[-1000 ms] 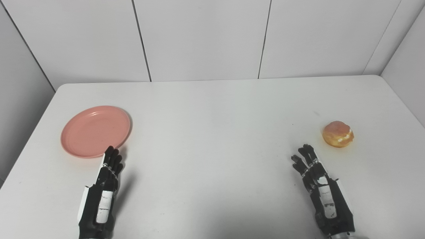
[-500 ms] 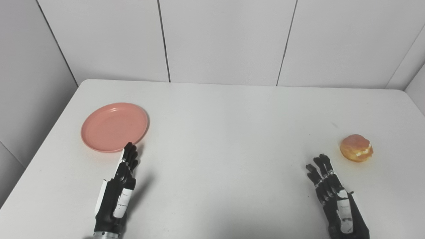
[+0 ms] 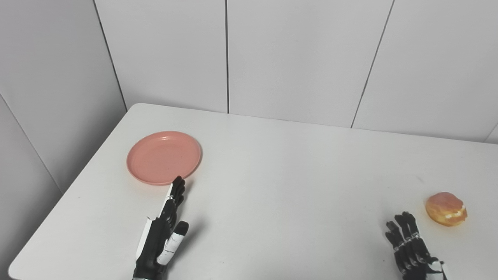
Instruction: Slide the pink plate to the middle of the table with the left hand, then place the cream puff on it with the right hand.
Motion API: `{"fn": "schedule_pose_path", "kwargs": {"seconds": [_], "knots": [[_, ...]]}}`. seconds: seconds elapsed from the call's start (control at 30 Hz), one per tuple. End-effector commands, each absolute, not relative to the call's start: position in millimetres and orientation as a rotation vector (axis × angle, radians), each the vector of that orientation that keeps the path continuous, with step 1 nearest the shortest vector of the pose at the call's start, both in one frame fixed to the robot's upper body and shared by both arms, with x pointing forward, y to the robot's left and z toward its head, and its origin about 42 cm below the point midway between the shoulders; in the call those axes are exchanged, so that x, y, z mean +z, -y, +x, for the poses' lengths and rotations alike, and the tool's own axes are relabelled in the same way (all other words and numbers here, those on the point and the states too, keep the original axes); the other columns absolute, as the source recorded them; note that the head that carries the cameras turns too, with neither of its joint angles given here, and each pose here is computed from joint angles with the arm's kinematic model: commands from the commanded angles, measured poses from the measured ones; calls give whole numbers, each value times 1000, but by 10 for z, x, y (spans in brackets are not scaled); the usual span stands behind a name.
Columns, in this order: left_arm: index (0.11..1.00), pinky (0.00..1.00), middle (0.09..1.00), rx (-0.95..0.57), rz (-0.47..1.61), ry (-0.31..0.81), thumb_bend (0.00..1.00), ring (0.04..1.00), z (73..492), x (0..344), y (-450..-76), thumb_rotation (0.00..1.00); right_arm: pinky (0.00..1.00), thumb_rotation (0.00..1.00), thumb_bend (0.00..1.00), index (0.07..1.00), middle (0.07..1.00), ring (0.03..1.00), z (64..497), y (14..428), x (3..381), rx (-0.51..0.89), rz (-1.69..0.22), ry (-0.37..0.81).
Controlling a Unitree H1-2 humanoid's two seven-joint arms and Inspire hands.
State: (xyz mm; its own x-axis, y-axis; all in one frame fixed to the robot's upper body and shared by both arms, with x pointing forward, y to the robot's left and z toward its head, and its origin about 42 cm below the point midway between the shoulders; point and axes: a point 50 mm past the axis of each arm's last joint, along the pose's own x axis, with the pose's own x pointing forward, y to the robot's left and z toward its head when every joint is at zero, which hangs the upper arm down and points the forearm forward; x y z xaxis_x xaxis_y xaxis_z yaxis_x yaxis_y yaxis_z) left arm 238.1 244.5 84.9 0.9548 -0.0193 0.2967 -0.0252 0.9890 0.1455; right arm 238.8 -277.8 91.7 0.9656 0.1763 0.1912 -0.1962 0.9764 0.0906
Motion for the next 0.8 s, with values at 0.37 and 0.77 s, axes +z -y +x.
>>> {"fn": "schedule_pose_path", "kwargs": {"seconds": [0.37, 0.77], "knots": [[1000, 1000, 1000, -66, 108, 105, 894, 1000, 2341, 412, -2018, 925, 1000, 1000, 775, 1000, 1000, 971, 2321, 3008, 469, 115, 107, -15], [1000, 995, 1000, -10, 30, 160, 926, 1000, 2317, 499, -2103, 903, 1000, 1000, 821, 1000, 1000, 983, 2343, 2910, 470, 123, 122, -8]]}}
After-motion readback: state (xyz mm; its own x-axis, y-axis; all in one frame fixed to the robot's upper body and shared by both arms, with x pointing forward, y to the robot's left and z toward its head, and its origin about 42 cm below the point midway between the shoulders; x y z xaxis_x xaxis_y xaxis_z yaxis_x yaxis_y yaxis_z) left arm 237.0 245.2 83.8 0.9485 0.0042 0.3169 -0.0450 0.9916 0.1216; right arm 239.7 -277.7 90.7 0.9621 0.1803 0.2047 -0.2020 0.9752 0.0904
